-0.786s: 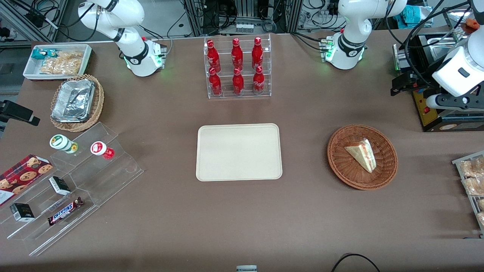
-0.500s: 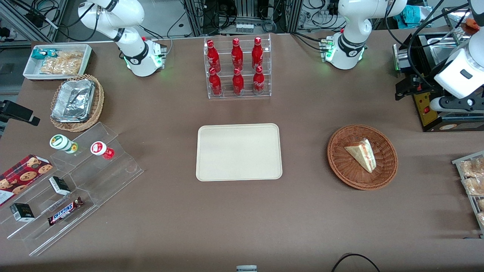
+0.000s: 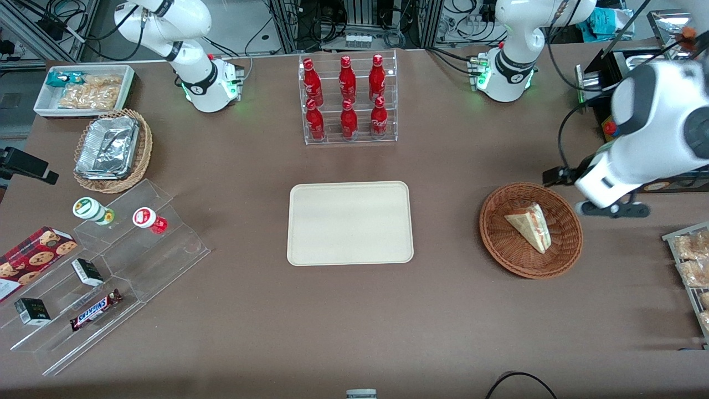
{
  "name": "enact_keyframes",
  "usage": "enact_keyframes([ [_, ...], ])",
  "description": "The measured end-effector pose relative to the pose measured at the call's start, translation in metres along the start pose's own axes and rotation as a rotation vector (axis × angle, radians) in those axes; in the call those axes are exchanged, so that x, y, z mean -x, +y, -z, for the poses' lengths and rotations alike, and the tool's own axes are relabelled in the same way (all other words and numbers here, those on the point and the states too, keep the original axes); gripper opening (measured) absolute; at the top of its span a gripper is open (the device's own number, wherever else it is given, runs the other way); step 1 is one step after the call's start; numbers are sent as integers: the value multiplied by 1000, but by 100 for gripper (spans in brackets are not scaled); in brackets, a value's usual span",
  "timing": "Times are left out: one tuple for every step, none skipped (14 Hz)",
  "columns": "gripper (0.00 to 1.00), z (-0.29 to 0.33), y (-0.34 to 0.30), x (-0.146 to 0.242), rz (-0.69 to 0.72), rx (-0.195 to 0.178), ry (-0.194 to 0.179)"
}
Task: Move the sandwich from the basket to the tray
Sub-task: 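Move the left gripper down over the wrapped sandwich in the wicker basket, then close the left gripper on the sandwich and lift it from the basket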
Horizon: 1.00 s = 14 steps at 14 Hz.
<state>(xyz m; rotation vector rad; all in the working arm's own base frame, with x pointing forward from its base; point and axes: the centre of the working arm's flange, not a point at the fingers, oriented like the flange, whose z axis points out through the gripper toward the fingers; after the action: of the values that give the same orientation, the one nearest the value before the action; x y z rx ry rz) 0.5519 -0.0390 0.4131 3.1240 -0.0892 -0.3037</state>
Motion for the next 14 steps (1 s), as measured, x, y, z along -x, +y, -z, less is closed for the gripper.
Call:
enact_keyframes([
  [100,-22,-2,-1,21,1,19],
  [100,-41,-3,-1,70,3,35],
  [100,-54,-4,1,142,5,41],
  [100,-64,-5,2,234,7,42],
  [100,-70,-5,3,329,10,46],
  [100,-76,-5,4,421,15,58],
  [100,-83,-5,5,514,23,75],
  [100,-90,-5,6,613,31,86],
  [100,-96,-5,7,695,38,95],
  [100,-100,-5,5,749,46,106],
  [100,-106,-5,3,779,51,111],
  [100,-114,-5,1,795,54,112],
  [100,-123,-5,-3,803,58,117],
  [100,-134,-5,-7,811,62,120],
])
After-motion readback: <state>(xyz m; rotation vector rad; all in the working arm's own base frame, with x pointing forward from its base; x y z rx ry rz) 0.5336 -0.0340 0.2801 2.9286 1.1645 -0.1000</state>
